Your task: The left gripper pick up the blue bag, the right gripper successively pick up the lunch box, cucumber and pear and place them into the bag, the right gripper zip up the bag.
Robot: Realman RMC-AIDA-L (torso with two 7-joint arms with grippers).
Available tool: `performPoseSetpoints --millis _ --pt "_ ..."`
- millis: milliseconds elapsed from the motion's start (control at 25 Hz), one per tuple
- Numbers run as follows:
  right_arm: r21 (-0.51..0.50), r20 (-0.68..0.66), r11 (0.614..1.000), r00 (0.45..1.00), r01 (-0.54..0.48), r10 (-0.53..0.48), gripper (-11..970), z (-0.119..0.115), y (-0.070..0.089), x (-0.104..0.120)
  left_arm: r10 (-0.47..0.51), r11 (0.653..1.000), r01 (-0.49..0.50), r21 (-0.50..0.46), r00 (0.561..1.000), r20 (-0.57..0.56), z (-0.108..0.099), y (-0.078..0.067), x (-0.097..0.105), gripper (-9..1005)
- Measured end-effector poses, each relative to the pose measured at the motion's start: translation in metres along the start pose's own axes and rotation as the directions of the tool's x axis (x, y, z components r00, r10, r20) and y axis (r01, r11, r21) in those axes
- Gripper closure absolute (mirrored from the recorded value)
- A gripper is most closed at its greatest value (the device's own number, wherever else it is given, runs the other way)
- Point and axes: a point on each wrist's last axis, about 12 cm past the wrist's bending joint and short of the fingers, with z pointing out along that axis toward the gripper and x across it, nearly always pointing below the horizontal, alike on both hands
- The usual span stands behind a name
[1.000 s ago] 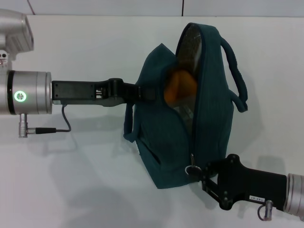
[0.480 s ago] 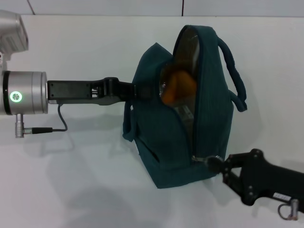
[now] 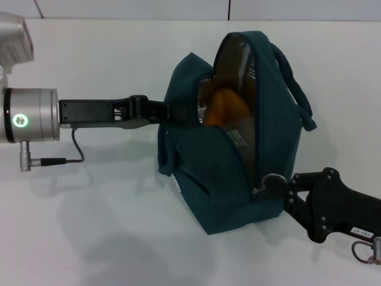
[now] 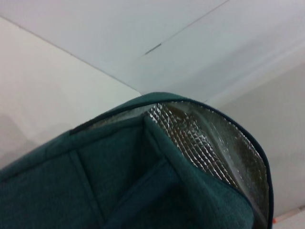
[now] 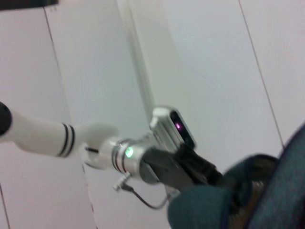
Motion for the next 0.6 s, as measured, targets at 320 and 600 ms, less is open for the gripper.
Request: performPoseSetpoints --millis 320,600 --pt "-0.036 0.037 0.999 0.999 0.031 -0.030 942 0.0092 -0.0014 -0.0082 0.058 0.998 -0.058 -0.011 0.998 0.030 -0.0041 0.0034 0.0036 871" --pt "-0.038 0.038 0.999 0.999 0.037 -0.035 939 0.0113 -0.0024 -0.0093 0.177 0.983 -0.181 0.021 0.977 0.120 -0.0103 0.0014 0.0086 870"
